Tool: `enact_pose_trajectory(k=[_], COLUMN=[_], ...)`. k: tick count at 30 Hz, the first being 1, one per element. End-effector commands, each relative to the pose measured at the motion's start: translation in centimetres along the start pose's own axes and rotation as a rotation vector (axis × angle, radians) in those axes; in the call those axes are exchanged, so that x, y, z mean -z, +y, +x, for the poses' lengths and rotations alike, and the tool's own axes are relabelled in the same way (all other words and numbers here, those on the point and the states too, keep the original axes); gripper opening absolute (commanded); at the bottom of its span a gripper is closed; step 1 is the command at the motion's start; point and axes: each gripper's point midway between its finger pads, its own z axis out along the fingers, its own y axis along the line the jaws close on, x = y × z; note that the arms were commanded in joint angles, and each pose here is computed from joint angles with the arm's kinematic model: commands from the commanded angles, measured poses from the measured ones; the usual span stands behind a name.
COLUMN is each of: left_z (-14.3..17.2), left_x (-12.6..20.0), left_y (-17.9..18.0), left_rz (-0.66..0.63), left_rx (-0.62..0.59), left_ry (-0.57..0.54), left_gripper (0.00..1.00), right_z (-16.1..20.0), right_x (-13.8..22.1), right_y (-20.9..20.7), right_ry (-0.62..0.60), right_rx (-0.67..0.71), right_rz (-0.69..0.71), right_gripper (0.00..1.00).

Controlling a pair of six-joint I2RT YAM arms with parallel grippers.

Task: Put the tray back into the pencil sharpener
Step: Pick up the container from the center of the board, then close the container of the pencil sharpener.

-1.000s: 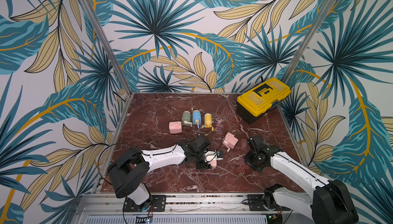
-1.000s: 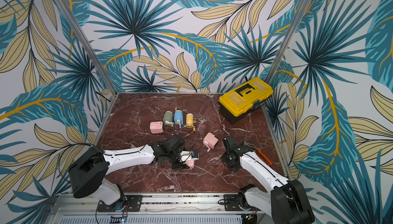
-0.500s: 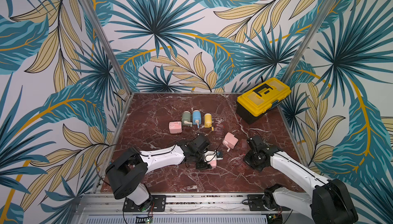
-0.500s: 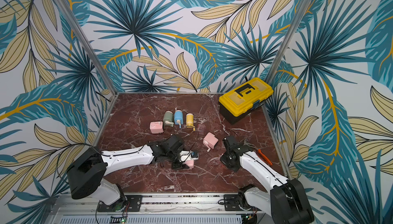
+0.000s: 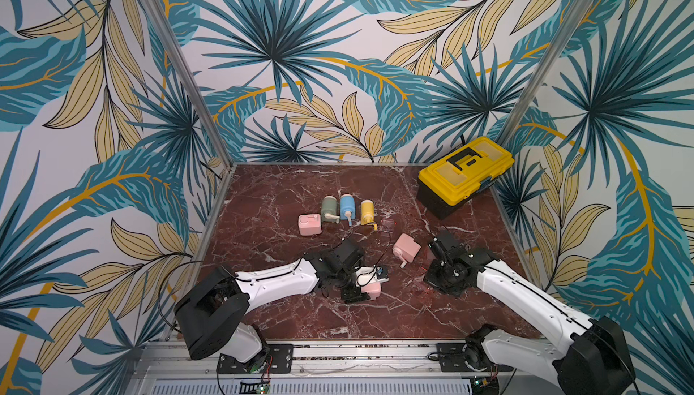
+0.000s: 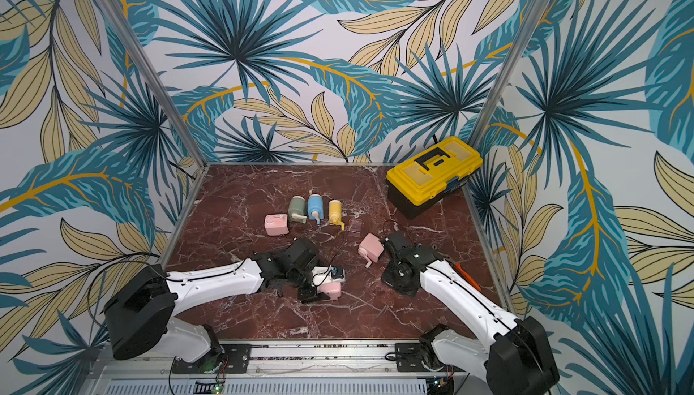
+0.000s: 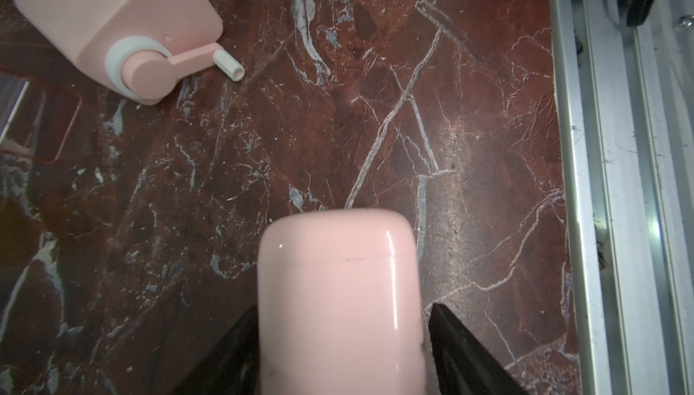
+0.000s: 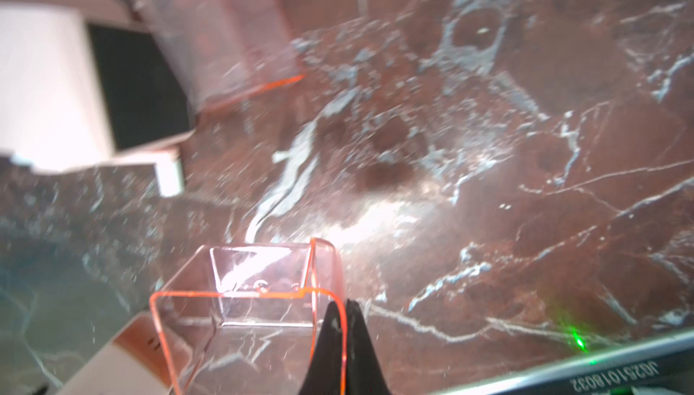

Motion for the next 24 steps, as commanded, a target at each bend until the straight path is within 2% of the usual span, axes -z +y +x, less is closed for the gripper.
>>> enact_pose_trajectory(k=[1, 6, 10, 17, 24], left_z=[-0.5, -0.5, -0.5, -0.5, -0.5], left_x=[0.2, 0.1, 0.1, -0.4, -0.5], left_y=[-0.1, -0.2, -0.2, -0.3, -0.4], left_rz=[0.008, 0.020, 0.021, 0.033, 0.043], left_rx=[-0.008, -0.027, -0.051, -0.071, -0.088], left_ry=[-0.028, -0.029, -0.031, -0.025, -0.026], left_gripper=[0.70, 0.61, 0.60, 0.62, 0.58], right_z=[1.6, 2.8, 3.8, 4.8, 5.4], right_x=[-0.2, -1.6, -2.4, -3.7, -4.6], right_y=[-0.7, 0.8, 2.4, 4.3, 6.5], right_ry=[0.035, 0.102, 0.144, 0.184, 0.197], right_rx=[0.103, 0.229, 0.315, 0.383, 0.445], right_rz=[0.097, 0.106, 0.095, 0.065, 0.013], right_gripper=[0.00, 0.00, 0.00, 0.02, 0.04])
